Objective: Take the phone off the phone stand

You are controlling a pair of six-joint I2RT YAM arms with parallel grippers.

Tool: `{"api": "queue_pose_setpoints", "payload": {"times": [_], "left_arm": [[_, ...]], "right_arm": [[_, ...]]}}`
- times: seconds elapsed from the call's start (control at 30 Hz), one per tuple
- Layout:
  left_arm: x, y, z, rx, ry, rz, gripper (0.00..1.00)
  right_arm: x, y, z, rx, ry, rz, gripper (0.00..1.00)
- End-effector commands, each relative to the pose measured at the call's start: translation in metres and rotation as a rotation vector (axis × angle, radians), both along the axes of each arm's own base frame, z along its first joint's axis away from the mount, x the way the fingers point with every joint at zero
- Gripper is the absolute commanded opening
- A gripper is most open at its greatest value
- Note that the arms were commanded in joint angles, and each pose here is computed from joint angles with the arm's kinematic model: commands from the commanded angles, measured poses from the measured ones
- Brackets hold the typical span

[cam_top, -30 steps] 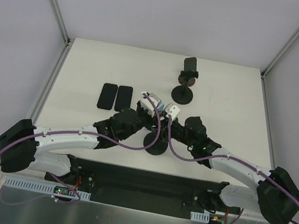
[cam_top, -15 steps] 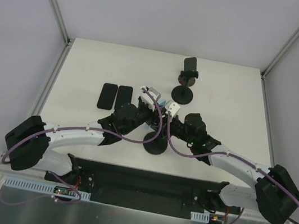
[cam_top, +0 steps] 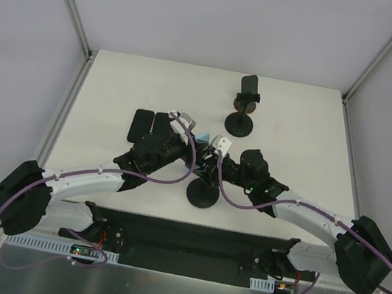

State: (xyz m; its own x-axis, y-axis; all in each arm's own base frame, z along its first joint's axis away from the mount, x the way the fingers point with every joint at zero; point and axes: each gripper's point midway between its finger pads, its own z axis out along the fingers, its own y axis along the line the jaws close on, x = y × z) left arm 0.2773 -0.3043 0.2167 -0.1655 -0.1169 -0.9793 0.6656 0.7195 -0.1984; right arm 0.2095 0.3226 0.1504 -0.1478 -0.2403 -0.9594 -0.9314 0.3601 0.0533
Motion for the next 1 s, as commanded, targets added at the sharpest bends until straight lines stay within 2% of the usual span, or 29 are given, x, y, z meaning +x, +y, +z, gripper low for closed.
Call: {"api": "queue_pose_setpoints", "payload": {"times": [0.0,0.23,0.47,0.73,0.97], "left_arm": [[0.011,0.033,0.026,-0.054,-0.055,0.031,0.0],[0.002,0.055,0.026,-0.016,-0.053,-0.028,0.0],[-0.011,0.068,0.031,0.025,-0.074,-0.075,0.0],[-0.011,0.08,0.03,0.033,-0.054,-0.025,0.0],[-0.009,0.091,0.035,-0.009,-0.002,0.052,0.0]], "right_arm": [[-0.045,0.012,0.016,0.055,0.014,0.234,0.01],[-0.041,0.008,0.013,0.05,0.025,0.226,0.01],[-0.023,0.0,0.008,0.036,0.028,0.13,0.01],[-0.014,-0.006,0.013,0.042,0.008,0.074,0.01],[0.012,-0.023,0.011,0.018,-0.04,-0.104,0.01]]}}
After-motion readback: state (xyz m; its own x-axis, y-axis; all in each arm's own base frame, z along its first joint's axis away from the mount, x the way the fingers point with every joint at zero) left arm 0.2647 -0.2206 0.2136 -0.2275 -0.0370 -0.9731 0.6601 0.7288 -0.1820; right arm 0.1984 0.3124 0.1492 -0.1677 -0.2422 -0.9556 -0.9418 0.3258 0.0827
